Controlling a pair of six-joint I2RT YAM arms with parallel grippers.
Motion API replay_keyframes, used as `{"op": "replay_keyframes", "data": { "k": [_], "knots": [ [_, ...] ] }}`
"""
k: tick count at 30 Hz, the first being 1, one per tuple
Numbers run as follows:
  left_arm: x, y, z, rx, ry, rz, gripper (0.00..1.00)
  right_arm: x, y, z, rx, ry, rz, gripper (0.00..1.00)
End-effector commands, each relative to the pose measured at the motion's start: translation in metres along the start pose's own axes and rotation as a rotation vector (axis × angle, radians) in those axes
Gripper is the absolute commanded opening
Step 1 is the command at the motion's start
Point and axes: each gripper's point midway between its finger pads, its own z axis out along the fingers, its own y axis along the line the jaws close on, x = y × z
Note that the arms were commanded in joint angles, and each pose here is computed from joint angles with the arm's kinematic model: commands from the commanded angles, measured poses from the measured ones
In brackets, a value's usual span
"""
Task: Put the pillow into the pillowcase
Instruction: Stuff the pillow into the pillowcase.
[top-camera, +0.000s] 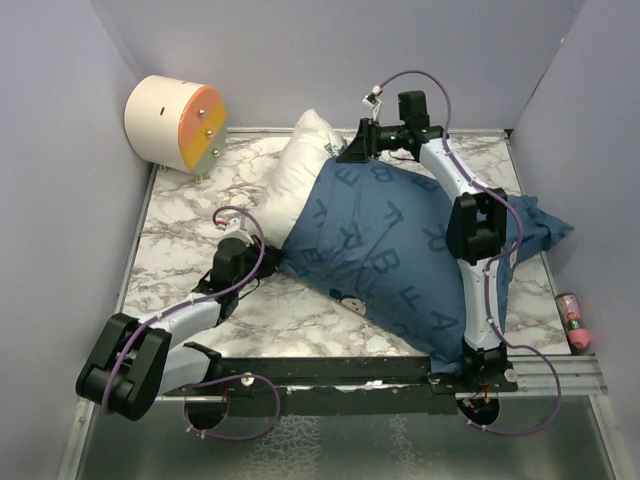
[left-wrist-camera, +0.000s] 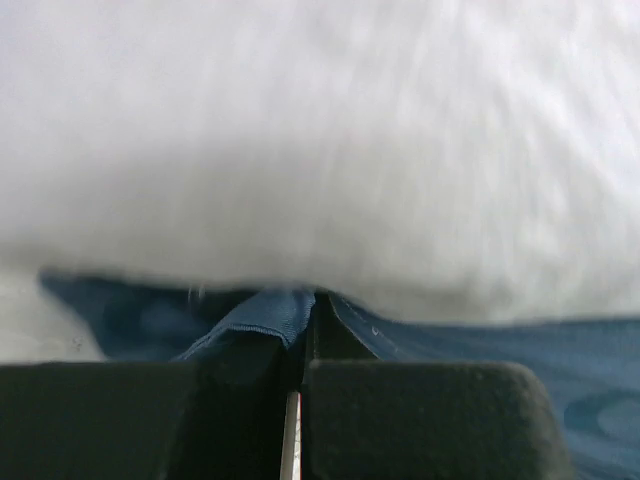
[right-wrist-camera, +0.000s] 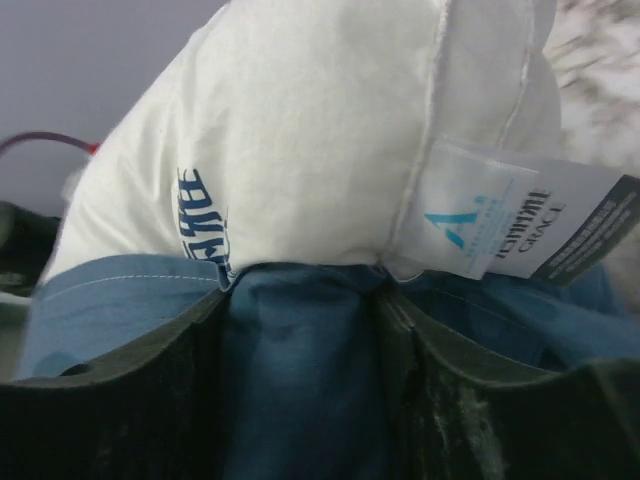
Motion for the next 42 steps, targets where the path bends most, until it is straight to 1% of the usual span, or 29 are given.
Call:
{"op": "replay_keyframes", "data": {
  "k": [1, 2, 4, 5, 8, 10, 13, 17, 18, 20, 23, 25, 27, 29, 32, 33, 34, 36, 37, 39, 40, 42],
  "knots": [
    [-0.022, -0.019, 0.012, 0.061, -0.046, 0.019, 0.0, 0.019, 0.069, 0.014, -0.311, 0.109, 0.046, 0.33],
    [-0.026, -0.024, 0.015, 0.073, -0.05, 0.02, 0.0, 0.007, 0.084, 0.008, -0.329, 0.091, -0.002, 0.21],
    [-0.04, -0.038, 0.022, 0.103, -0.068, 0.026, 0.0, -0.026, 0.118, -0.008, -0.331, 0.033, -0.149, 0.03],
    [-0.054, -0.051, 0.027, 0.128, -0.091, 0.031, 0.0, -0.043, 0.14, -0.018, -0.337, 0.002, -0.22, 0.01],
    [-0.097, -0.086, 0.04, 0.199, -0.167, 0.039, 0.0, -0.087, 0.208, -0.051, -0.357, -0.091, -0.44, 0.01],
    [-0.132, -0.113, 0.049, 0.255, -0.238, 0.047, 0.0, -0.104, 0.25, -0.072, -0.384, -0.143, -0.571, 0.01],
    [-0.193, -0.162, 0.049, 0.369, -0.395, 0.093, 0.0, -0.111, 0.31, -0.105, -0.431, -0.198, -0.786, 0.01],
    [-0.269, -0.217, 0.034, 0.482, -0.613, 0.167, 0.0, -0.102, 0.359, -0.137, -0.419, -0.288, -1.082, 0.01],
    [-0.285, -0.229, 0.03, 0.5, -0.658, 0.181, 0.0, -0.094, 0.366, -0.143, -0.426, -0.297, -1.143, 0.01],
    [-0.313, -0.249, 0.02, 0.536, -0.737, 0.215, 0.0, -0.077, 0.369, -0.147, -0.443, -0.275, -1.2, 0.01],
    [-0.346, -0.273, 0.008, 0.576, -0.809, 0.231, 0.0, -0.045, 0.355, -0.142, -0.467, -0.238, -1.193, 0.01],
    [-0.36, -0.285, 0.006, 0.596, -0.826, 0.222, 0.0, -0.028, 0.342, -0.137, -0.456, -0.226, -1.15, 0.01],
    [-0.366, -0.294, 0.003, 0.63, -0.825, 0.2, 0.0, -0.015, 0.326, -0.13, -0.4, -0.237, -1.097, 0.01],
    [-0.355, -0.289, 0.021, 0.638, -0.785, 0.149, 0.0, -0.007, 0.31, -0.124, -0.339, -0.252, -1.051, 0.01],
    [-0.333, -0.278, 0.037, 0.624, -0.745, 0.089, 0.0, 0.001, 0.292, -0.119, -0.275, -0.265, -0.993, 0.06],
    [-0.325, -0.272, 0.043, 0.609, -0.729, 0.076, 0.0, 0.004, 0.288, -0.118, -0.262, -0.262, -0.98, 0.1],
    [-0.318, -0.268, 0.048, 0.598, -0.715, 0.061, 0.0, 0.008, 0.287, -0.118, -0.257, -0.257, -0.971, 0.17],
    [-0.306, -0.255, 0.058, 0.574, -0.681, 0.023, 0.0, 0.015, 0.287, -0.12, -0.25, -0.246, -0.978, 0.35],
    [-0.302, -0.251, 0.06, 0.568, -0.675, 0.014, 0.0, 0.02, 0.288, -0.123, -0.244, -0.239, -0.99, 0.46],
    [-0.298, -0.247, 0.063, 0.559, -0.666, 0.006, 0.0, 0.027, 0.29, -0.128, -0.215, -0.223, -1.011, 0.64],
    [-0.297, -0.247, 0.063, 0.56, -0.663, 0.008, 0.0, 0.029, 0.287, -0.13, -0.182, -0.215, -1.016, 0.69],
    [-0.298, -0.249, 0.063, 0.567, -0.659, 0.01, 0.0, 0.032, 0.279, -0.137, -0.114, -0.206, -1.015, 0.77]
  ]
}}
